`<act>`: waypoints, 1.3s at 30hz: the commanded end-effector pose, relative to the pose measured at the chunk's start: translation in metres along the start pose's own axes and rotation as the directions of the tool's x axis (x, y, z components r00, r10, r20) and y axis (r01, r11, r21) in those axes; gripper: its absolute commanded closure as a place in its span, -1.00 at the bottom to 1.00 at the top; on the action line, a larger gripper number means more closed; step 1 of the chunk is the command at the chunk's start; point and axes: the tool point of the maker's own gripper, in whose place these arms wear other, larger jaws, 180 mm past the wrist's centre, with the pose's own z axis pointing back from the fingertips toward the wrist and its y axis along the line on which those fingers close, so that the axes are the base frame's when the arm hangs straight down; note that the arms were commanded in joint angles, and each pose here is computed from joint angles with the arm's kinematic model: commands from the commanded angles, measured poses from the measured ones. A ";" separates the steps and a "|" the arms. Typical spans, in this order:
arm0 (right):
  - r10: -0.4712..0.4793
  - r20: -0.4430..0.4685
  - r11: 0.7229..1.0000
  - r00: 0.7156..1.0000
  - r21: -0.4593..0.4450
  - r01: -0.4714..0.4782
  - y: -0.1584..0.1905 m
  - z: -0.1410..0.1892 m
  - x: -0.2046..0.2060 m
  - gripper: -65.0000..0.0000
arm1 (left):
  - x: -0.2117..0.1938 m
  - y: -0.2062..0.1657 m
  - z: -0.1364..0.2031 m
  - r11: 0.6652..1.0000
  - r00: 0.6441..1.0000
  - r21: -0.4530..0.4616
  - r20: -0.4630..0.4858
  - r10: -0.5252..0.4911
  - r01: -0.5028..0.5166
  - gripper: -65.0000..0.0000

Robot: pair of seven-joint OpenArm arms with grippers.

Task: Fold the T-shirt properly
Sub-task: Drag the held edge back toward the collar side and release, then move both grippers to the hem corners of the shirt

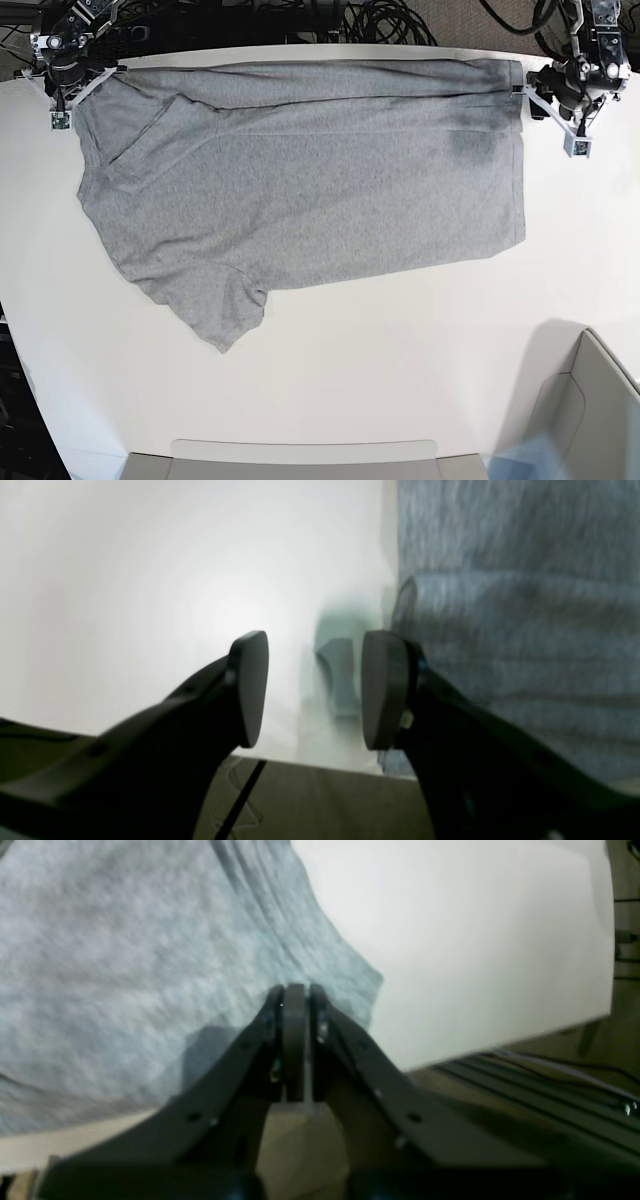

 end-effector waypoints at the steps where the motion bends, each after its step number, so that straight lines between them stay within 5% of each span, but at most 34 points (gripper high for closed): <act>1: 0.021 0.061 1.000 0.998 -0.024 -0.019 -0.009 0.008 0.018 0.96 | 0.011 0.006 0.005 1.000 0.999 0.020 0.036 -0.015 0.014 0.08; 4: 0.022 0.085 0.999 0.996 -0.043 -0.018 -0.011 0.015 0.026 0.92 | 0.011 0.006 0.005 1.000 0.999 0.020 0.036 -0.015 0.014 0.08; 12: 0.008 0.159 0.991 0.987 -0.136 0.013 -0.036 0.038 0.048 0.39 | 0.016 0.006 0.007 1.000 0.999 0.020 0.049 -0.017 0.016 0.08; 21: -0.030 0.409 0.974 0.912 -0.192 0.118 -0.055 0.056 0.152 0.38 | 0.092 -0.031 0.034 0.999 0.956 -0.051 0.292 0.024 -0.009 0.08; 29: 0.170 0.509 0.985 0.844 -0.082 -0.149 0.035 0.044 0.265 0.38 | 0.123 -0.046 0.038 0.992 0.951 -0.109 0.294 0.098 -0.068 0.08; 34: 0.333 0.495 0.903 0.803 0.077 -0.422 0.126 -0.001 0.292 0.38 | 0.132 -0.064 0.038 0.978 0.941 -0.170 0.295 0.165 -0.118 0.08; 39: 0.271 0.422 0.926 0.865 0.132 -0.355 0.144 -0.046 0.300 0.38 | 0.133 -0.081 0.036 0.963 0.933 -0.222 0.289 0.213 -0.151 0.08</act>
